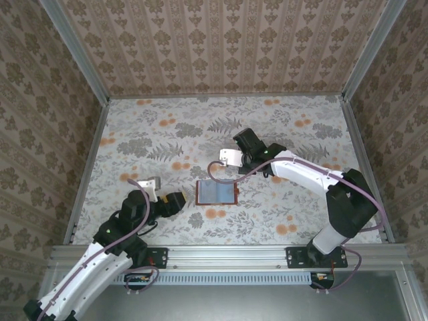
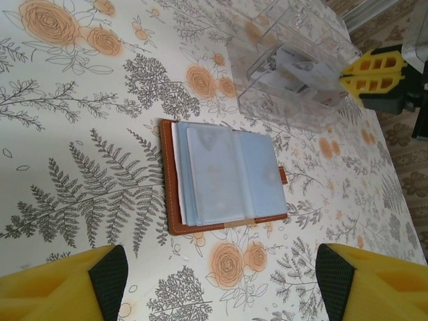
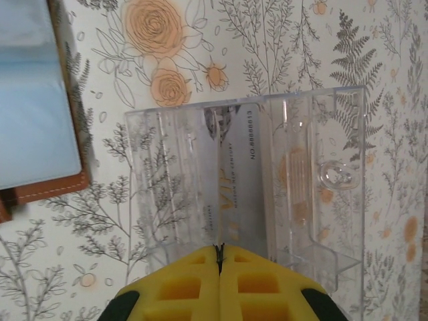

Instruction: Take the credit cards out of the card holder

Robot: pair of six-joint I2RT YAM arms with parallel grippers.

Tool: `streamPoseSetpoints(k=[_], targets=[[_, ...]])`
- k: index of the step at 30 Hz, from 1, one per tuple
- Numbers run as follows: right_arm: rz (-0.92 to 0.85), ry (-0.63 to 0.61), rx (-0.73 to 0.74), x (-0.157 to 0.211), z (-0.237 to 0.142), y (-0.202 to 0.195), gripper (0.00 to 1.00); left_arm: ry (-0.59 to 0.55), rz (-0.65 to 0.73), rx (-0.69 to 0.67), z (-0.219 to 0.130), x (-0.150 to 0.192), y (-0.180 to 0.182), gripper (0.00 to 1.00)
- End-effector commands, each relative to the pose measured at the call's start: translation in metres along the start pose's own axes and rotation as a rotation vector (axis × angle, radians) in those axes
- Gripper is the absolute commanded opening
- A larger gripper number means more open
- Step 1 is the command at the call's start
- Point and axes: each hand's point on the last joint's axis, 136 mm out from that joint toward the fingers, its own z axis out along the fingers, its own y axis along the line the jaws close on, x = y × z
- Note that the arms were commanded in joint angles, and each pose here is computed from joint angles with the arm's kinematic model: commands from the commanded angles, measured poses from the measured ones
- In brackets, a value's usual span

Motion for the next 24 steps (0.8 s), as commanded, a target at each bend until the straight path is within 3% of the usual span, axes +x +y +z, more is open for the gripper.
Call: streamPoseSetpoints(k=[1,15,20,24], targets=[[-0.04,0.004,0.048,-0.003,0.003,-0.017,0.0,0.002,-0.015,-0.023,0.0,0.003,0.007,0.77],[-0.003,0.018,0.0,-0.002,0.025,-0.014,0.0,0.012,-0.032,-0.031,0.004,0.006,0.014,0.78],[0.016,0.036,-0.009,0.002,0.032,-0.011,0.18,0.012,-0.031,-0.033,0.003,0.006,0.014,0.78],[0.037,0.051,0.008,0.004,0.035,-0.014,0.24,0.015,-0.033,-0.034,0.004,0.007,0.015,0.78]])
